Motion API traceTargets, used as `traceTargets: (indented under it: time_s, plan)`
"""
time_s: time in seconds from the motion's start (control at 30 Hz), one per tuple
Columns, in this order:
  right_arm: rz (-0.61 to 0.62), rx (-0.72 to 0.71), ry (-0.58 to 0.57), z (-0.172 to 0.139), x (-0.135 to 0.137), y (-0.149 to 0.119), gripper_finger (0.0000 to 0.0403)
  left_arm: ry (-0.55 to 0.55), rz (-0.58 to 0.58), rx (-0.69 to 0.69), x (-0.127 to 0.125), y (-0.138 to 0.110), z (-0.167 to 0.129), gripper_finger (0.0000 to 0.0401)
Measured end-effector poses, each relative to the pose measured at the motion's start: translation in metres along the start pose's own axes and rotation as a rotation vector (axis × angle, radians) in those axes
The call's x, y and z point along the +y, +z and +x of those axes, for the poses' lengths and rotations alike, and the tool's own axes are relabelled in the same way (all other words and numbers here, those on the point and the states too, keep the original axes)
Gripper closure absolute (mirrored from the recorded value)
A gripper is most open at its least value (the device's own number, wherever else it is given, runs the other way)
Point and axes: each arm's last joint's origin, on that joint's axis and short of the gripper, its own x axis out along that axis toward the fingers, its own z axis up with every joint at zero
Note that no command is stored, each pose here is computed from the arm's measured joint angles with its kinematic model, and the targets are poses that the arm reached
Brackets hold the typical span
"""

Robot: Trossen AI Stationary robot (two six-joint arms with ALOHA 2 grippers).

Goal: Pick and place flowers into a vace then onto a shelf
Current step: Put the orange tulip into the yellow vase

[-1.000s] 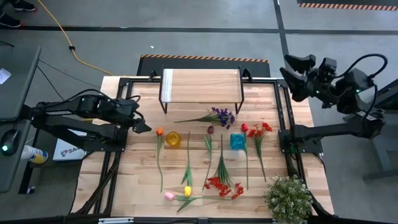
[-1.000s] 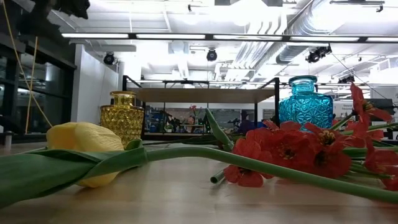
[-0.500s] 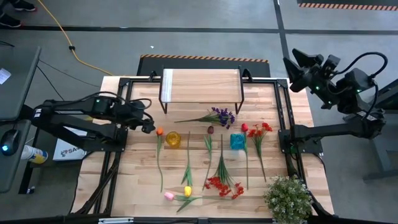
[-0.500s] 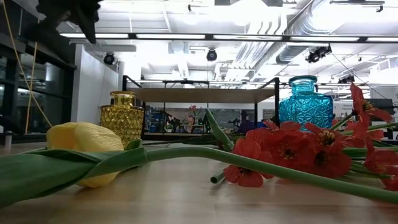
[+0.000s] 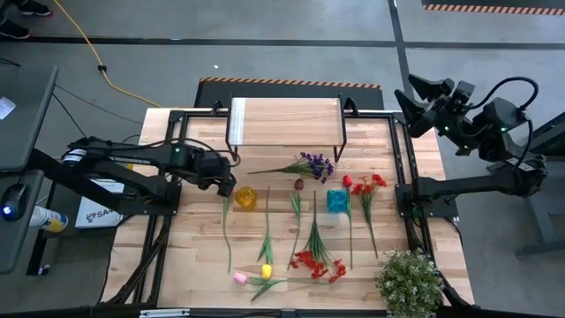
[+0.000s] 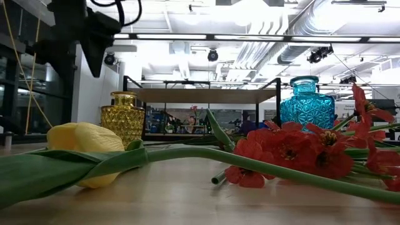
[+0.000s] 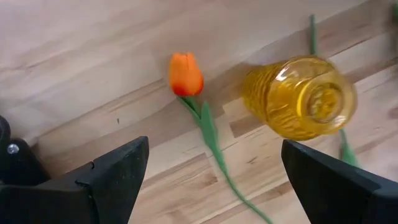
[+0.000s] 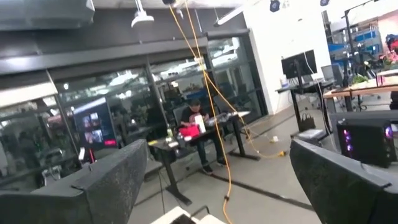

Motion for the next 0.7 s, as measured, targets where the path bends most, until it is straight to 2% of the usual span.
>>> traceTargets:
  time_s: [0.23,0.5,0.7]
  plan:
    - [-0.003,0.09,0.025,0.0,-0.001,-0.009,0.002,0.033,0.012,0.053,-0.007,-0.001,0.011,0.0002]
    - [-0.052,0.177,0.062,-0.002,-0.001,-0.017,0.002,-0.024,0.068,0.057,-0.018,-0.019,0.009,0.0002]
    - [-0.062,0.197,0.058,-0.002,-0.002,-0.019,0.002,-0.029,0.029,0.061,-0.022,-0.033,0.007,0.0002]
